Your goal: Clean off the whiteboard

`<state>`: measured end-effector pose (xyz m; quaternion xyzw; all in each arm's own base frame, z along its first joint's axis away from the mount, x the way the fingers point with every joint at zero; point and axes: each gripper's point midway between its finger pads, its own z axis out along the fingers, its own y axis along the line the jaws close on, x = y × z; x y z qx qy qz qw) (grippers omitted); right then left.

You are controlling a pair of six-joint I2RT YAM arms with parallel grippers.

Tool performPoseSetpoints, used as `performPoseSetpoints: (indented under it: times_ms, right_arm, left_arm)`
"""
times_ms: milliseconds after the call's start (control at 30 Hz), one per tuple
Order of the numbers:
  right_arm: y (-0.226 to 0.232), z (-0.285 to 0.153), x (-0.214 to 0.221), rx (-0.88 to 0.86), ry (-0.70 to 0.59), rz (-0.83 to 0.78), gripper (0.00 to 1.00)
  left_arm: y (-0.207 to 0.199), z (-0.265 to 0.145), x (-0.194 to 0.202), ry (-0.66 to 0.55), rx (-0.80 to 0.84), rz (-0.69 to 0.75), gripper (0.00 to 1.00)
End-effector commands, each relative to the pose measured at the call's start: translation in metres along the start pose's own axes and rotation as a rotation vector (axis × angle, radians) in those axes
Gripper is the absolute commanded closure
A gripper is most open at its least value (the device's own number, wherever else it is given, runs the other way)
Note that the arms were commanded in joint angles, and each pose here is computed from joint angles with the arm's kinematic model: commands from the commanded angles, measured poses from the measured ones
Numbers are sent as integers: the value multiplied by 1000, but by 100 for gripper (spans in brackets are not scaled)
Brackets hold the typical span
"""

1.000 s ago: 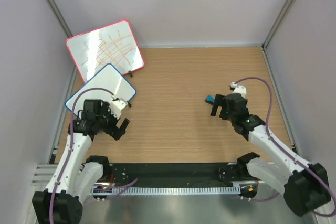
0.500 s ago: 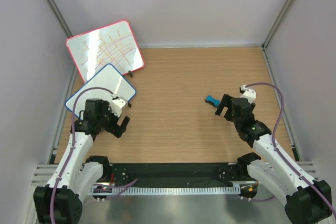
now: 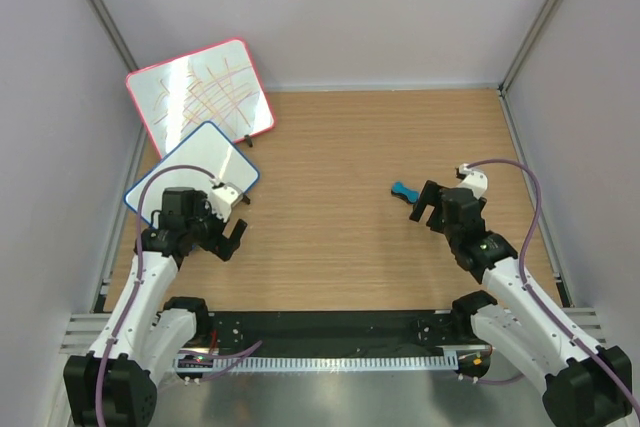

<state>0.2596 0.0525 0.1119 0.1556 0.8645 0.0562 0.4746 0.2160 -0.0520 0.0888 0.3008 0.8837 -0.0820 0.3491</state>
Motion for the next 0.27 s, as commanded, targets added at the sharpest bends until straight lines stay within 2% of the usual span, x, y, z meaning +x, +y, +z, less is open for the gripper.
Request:
performPoseSetpoints:
  times_ms: [0,233]
  right_arm:
    - [4,-1,-9,-16,-35,17,0]
    - [6,-5,-12,-45,-59,22,0]
  left_arm:
    - [6,-1,-10,-38,-25,5,0]
    - [6,-1,-11,-39,-27,5,0]
